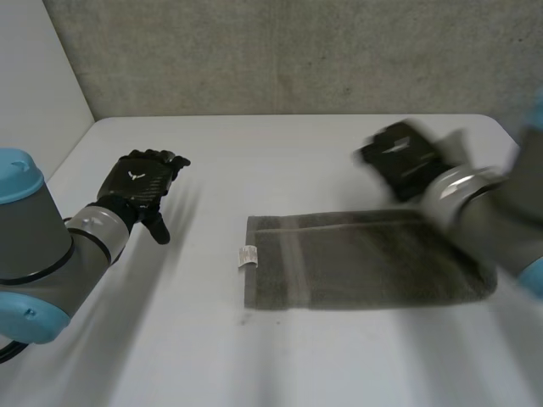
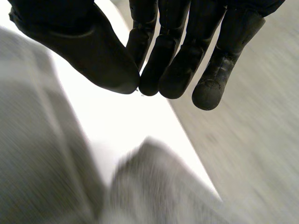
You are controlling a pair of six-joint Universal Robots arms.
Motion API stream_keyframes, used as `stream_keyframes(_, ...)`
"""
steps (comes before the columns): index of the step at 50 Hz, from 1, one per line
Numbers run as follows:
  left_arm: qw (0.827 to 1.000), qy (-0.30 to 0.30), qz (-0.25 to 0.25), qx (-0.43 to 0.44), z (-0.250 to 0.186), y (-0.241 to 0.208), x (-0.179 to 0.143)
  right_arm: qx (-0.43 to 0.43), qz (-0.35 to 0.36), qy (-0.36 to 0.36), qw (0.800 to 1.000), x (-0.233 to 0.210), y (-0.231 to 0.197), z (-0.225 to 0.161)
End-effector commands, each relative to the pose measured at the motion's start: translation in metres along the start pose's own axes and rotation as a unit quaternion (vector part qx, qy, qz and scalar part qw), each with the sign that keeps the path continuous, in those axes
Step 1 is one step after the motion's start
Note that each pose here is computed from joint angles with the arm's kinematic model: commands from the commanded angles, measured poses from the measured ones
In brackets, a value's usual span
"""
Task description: Fold the towel.
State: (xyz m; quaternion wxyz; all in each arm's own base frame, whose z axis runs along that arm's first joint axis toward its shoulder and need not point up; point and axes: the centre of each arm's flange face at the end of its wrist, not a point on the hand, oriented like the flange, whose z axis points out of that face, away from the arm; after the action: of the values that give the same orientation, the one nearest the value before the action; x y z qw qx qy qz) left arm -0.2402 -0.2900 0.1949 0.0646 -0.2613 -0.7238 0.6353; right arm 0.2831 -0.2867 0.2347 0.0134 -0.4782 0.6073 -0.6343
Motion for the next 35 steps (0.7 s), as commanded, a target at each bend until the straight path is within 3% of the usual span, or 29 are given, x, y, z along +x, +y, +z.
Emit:
stream_keyframes(1,1.0,0.001,0.0,0.0,-0.002,0.001,0.001,0.052,-0.028,-0.14,0.988,-0.127,-0.021,-0.019)
stream_keyframes(8,1.0,0.003,0.001,0.001,-0.003,0.001,0.003,0.039,-0.051,-0.19,0.98,-0.162,-0.007,-0.035)
stream_keyframes(19,1.0,0.018,0.008,0.023,-0.002,-0.012,0.015,0.04,-0.05,-0.151,0.986,-0.141,-0.015,-0.037)
stream_keyframes(25,0.999,0.026,0.009,0.026,-0.003,-0.013,0.022,-0.008,0.063,-0.038,0.997,-0.075,0.006,-0.007)
stream_keyframes(28,0.999,0.025,0.01,0.031,-0.003,-0.012,0.022,-0.013,0.15,-0.008,0.989,-0.053,0.015,0.009)
stream_keyframes(29,0.999,0.025,0.011,0.032,-0.002,-0.011,0.023,-0.013,0.15,-0.007,0.989,-0.053,0.015,0.009)
stream_keyframes(31,0.999,0.025,0.012,0.033,-0.002,-0.01,0.023,-0.021,0.224,0.008,0.974,-0.039,0.027,0.026)
stream_keyframes(35,0.999,0.028,0.012,0.03,-0.002,-0.008,0.026,-0.04,0.263,0.009,0.964,-0.035,0.036,0.038)
